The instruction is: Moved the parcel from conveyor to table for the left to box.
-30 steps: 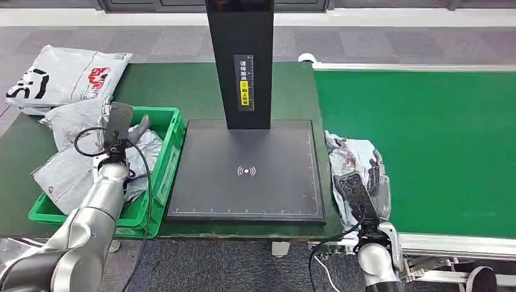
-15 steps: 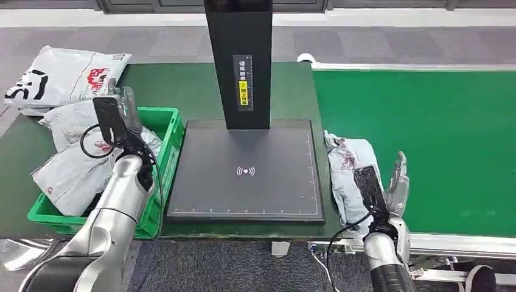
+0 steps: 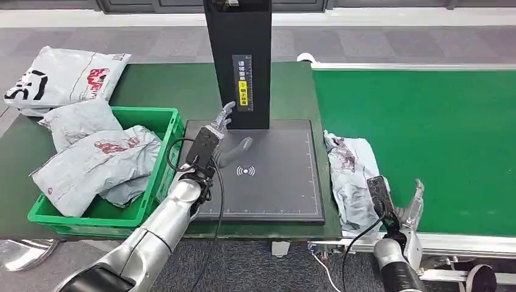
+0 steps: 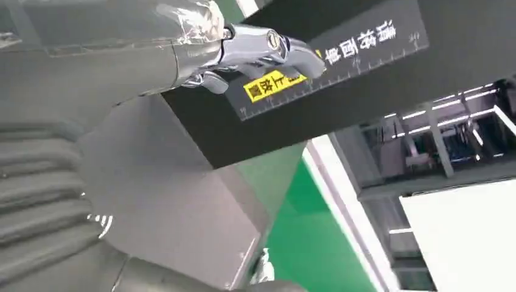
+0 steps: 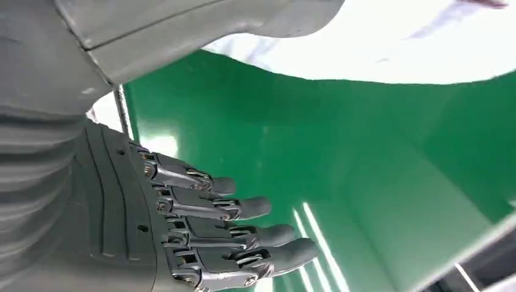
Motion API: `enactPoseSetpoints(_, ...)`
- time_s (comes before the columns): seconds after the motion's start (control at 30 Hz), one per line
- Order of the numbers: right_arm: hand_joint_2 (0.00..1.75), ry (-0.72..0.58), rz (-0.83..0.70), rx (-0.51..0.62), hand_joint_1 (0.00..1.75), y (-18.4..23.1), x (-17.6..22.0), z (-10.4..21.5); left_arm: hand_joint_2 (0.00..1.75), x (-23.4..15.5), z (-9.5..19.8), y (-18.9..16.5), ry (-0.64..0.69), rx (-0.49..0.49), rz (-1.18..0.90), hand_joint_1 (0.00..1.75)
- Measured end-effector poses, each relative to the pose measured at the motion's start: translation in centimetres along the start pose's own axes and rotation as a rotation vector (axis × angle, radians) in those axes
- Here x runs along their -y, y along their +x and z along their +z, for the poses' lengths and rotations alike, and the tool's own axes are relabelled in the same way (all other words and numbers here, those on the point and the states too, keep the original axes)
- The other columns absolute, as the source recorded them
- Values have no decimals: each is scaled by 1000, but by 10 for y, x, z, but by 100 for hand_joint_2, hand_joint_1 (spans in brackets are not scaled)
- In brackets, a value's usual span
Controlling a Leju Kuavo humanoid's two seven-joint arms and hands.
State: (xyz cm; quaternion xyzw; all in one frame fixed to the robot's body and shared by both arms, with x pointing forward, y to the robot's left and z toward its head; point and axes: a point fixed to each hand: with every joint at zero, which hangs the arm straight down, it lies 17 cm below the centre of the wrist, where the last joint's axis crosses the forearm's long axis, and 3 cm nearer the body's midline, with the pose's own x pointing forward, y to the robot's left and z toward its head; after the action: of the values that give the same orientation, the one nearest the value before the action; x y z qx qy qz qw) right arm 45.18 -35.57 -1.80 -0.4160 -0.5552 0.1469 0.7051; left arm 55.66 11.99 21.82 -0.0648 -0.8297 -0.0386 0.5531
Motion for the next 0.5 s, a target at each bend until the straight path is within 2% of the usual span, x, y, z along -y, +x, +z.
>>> enactPoseSetpoints(0.1,175,81,41,-48,0,-13,-16,0,175,15,4,-2,-47,-5,-8,0)
enactPoseSetpoints(0.27,175,306,123,-116,0,-28,-60,12,175,39,14,-6,-106,-12,-5,0)
enactPoseSetpoints(0.3,175,348,129,-116,175,-26,-67,14,175,42,15,-5,-114,-11,-4,0)
enactPoseSetpoints(0.5,175,501,123,-38,175,-2,-89,14,175,54,17,-2,-148,-2,-14,0)
